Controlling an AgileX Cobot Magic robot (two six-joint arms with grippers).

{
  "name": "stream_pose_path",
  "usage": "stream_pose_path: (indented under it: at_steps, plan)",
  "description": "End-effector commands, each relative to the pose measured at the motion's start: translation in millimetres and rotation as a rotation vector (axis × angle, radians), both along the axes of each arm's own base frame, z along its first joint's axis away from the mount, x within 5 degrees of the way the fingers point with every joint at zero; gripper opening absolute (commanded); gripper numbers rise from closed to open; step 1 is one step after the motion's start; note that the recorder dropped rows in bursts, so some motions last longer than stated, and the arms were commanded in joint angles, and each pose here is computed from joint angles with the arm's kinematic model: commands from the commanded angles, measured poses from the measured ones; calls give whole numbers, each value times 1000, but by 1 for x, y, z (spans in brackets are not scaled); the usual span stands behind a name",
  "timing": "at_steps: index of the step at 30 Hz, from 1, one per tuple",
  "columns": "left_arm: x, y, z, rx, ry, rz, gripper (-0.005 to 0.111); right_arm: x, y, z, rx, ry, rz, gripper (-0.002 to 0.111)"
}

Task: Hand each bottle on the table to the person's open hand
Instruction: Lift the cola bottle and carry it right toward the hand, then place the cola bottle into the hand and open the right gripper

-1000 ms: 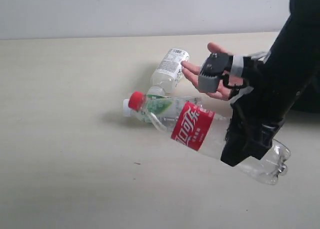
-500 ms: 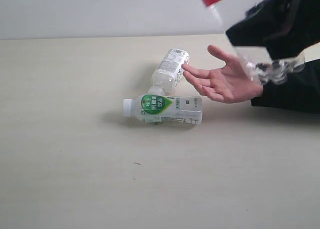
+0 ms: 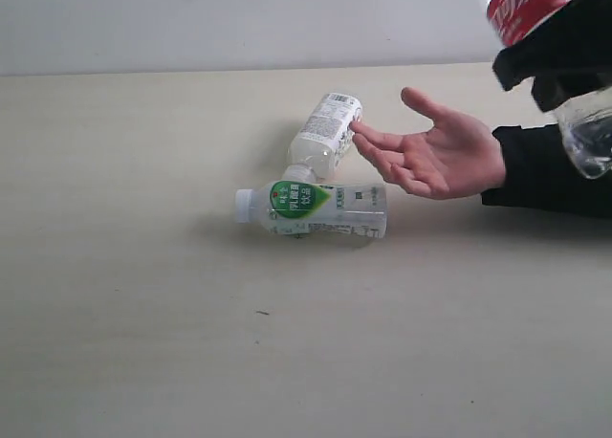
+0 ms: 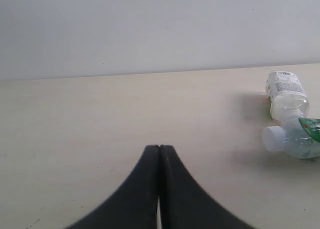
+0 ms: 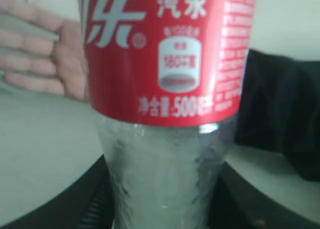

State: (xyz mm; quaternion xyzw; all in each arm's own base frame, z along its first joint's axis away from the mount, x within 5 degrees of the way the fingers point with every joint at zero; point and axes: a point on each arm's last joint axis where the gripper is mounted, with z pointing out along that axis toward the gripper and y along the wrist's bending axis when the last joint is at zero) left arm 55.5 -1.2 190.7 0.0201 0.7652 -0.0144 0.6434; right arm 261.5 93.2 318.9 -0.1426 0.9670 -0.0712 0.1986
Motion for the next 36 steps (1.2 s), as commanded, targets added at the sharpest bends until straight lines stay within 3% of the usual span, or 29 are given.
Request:
stream_pose_path:
  at_steps: [1,8,19,36]
  plan:
    - [0,0,0,5,-9,1,0,26,22,-16,48,122,12,0]
    - [0,0,0,5,-9,1,0,55,42,-48,82,221,23,0]
    - [0,0,0,5,-9,1,0,68,49,-75,58,299,31,0]
    - [0,0,0,5,-9,1,0,74,54,-88,76,301,28,0]
